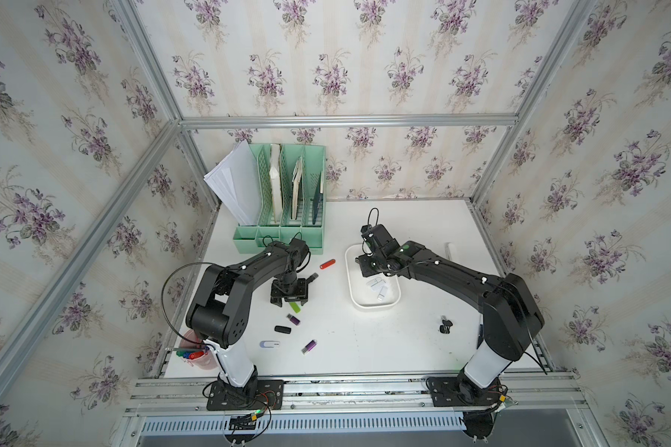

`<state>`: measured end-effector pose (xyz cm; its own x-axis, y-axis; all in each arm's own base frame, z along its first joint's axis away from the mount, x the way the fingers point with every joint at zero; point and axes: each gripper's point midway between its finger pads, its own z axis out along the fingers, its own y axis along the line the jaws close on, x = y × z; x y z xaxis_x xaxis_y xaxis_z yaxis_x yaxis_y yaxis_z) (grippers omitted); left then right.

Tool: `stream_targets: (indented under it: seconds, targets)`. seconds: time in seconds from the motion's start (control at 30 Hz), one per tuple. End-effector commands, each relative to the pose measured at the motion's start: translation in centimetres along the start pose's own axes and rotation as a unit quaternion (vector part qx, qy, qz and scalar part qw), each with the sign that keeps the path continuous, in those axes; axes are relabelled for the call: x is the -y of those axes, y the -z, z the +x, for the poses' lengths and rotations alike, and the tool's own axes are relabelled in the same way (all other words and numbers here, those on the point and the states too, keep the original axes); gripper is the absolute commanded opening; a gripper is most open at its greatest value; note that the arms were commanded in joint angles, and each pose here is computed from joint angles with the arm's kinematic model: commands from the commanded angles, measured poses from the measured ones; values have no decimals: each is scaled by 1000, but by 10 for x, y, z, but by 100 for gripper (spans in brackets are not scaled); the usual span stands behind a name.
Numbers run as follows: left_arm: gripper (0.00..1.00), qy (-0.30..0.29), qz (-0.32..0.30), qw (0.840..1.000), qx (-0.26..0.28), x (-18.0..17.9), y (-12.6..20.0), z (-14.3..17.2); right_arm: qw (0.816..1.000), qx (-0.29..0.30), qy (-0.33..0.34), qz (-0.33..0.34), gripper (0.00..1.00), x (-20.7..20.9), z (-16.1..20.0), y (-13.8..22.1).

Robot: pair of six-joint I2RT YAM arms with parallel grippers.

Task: Put the usb flash drive into the storage box
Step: Pick up the USB flash from the center of the board.

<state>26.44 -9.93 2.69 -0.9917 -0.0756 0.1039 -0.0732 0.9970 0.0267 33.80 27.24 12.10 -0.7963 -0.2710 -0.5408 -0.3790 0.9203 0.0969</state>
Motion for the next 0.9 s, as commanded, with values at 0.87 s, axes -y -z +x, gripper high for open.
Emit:
stream_targets:
  seconds: [0.87]
  targets:
    - [34,-1,-1,1000,-7,1,-20,-1,995,-9,77,-66,0,-68,31,11]
